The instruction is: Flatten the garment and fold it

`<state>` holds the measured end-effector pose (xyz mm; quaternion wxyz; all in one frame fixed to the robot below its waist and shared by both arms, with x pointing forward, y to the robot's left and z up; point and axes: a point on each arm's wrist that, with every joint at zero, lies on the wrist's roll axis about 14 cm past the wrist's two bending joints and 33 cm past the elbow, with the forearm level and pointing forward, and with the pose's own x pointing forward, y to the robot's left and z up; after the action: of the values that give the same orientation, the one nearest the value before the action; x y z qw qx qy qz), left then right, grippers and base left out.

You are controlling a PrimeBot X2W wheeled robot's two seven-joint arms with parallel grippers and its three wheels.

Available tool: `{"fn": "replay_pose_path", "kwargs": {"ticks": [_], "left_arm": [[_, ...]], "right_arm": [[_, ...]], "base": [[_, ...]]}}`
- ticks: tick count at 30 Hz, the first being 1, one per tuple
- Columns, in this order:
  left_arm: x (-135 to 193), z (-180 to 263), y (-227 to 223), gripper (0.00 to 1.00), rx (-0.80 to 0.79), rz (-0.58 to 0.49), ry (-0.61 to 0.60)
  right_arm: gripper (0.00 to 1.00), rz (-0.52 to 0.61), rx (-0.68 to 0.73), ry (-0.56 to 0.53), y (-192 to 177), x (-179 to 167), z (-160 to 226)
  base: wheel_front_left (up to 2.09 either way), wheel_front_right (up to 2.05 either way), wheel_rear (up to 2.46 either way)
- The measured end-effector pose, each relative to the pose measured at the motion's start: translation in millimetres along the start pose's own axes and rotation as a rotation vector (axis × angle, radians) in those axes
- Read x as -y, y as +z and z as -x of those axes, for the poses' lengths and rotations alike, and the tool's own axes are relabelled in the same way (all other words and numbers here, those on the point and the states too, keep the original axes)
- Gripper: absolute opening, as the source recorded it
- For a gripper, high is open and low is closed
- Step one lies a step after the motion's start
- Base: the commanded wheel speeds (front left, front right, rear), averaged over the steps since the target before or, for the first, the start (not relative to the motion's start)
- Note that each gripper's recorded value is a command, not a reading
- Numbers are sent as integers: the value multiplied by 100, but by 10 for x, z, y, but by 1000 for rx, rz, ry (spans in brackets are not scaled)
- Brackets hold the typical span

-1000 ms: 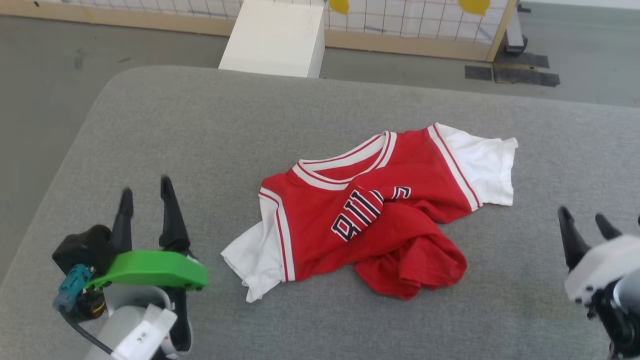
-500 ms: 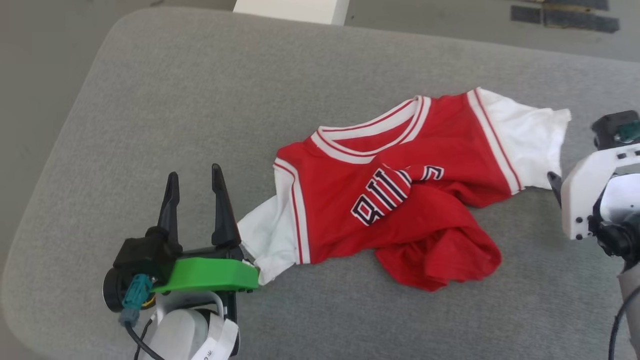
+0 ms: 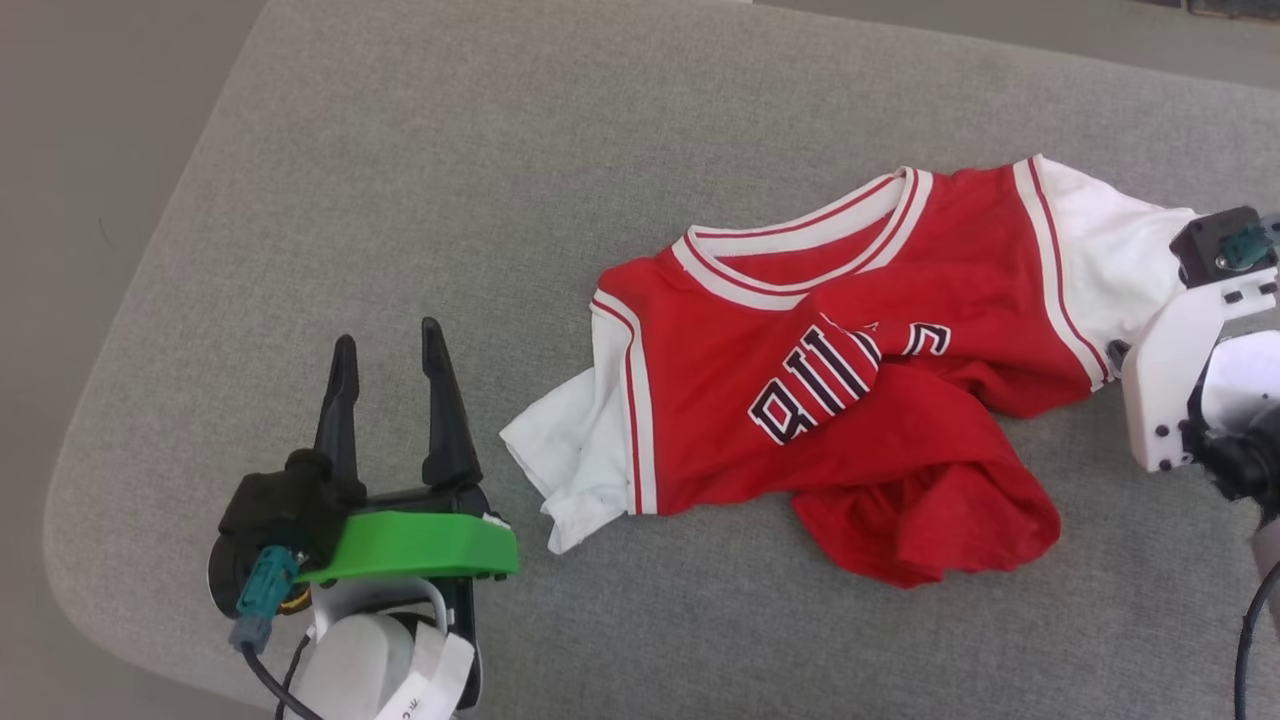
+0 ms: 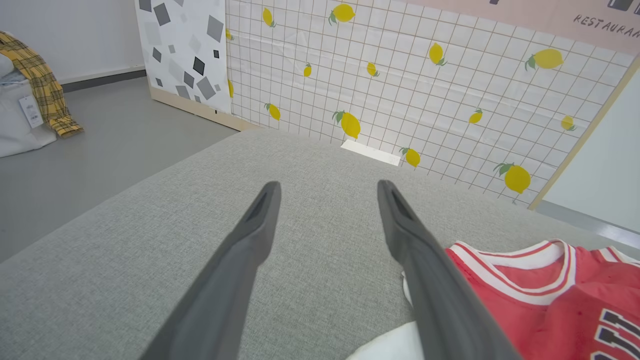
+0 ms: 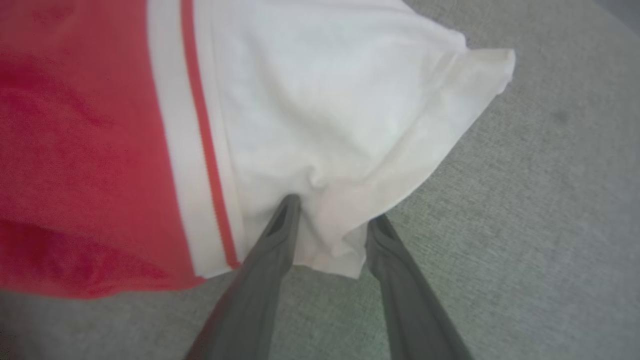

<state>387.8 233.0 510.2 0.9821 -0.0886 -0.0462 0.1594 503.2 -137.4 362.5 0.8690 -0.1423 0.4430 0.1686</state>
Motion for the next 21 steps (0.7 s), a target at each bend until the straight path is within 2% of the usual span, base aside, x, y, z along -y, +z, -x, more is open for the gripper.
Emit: {"fn": "replay_pose_path", "kwargs": {"ticks": [6,12,15,16,17,21], "left_arm": [[31,49,-56,100,-24,23,-10],[88,108,-101,100,-43,50,-35],[151,129,-218,100,-79,56,-60],[166,139,-271,100,-96,56,-66],[191,157,-349,100,-121,54,-75],[317,197,-718,100,-309,48,-130]], "right_arm": [[0,-133,51,6,-234,120,258],[0,-236,-1,-60,-844,329,659],[0,-296,-8,-81,-1026,346,814],[18,-313,0,-84,-1044,343,843],[100,-334,16,-89,-1044,343,873],[100,-422,113,-108,-965,362,979]], "base": [[0,0,0],[0,0,0],[0,0,0],[0,0,0],[0,0,0],[0,0,0]]}}
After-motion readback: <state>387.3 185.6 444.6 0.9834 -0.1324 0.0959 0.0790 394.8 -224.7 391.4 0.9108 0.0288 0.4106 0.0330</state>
